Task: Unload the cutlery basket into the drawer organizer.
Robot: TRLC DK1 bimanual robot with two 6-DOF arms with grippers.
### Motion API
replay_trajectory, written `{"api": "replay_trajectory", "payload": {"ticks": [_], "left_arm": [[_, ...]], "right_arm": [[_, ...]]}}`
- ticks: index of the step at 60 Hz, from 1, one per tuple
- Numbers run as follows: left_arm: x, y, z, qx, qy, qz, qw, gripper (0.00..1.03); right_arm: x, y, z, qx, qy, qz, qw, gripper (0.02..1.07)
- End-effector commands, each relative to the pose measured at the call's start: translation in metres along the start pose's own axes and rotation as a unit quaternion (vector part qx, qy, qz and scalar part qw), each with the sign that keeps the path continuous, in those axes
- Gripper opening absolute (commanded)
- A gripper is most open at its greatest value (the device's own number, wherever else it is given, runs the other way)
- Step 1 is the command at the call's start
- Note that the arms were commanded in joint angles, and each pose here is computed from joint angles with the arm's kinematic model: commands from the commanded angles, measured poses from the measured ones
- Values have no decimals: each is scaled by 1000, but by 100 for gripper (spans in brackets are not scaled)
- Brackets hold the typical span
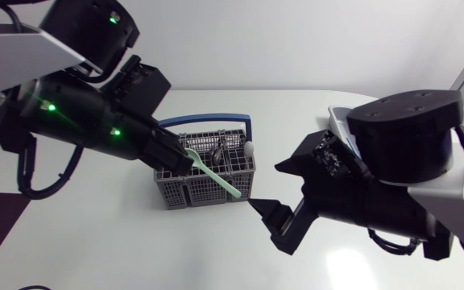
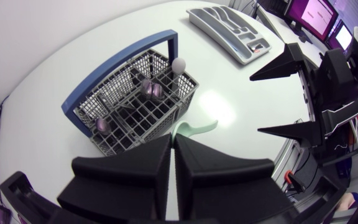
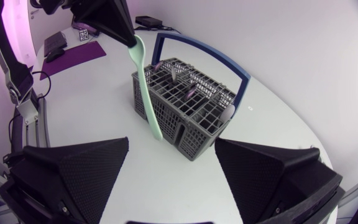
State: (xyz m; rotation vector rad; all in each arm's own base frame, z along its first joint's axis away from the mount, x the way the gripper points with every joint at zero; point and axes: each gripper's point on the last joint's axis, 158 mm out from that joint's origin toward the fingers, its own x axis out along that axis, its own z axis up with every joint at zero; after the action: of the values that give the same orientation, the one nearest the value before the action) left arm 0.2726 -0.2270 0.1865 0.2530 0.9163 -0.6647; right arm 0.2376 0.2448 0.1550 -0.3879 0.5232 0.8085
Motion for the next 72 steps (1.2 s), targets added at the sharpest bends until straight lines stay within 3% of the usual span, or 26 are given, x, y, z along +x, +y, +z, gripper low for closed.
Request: {"api": "replay_trajectory", "payload": {"ticks": [1,13,44,53,72], "left_arm": [[3,-11,11,-13,4,-14,1000,3],[17,-20,15,-17,22,-29,999,3],[27,-19,18,-36,27,-53,998,3],[27,-18,13,-38,31,-56,997,3],[24,-13,11,-38,29,-60,997,3]], "right_arm": [[4,7,9,-19,-8,11,1000,102],[13,21,17,-44,-19,28,998,97],[50,10,27,-82,-19,-9,996,82],[54,9,37,-85,-28,-15,996,74],[62,14,41,-103,-23,-14,994,43]]}}
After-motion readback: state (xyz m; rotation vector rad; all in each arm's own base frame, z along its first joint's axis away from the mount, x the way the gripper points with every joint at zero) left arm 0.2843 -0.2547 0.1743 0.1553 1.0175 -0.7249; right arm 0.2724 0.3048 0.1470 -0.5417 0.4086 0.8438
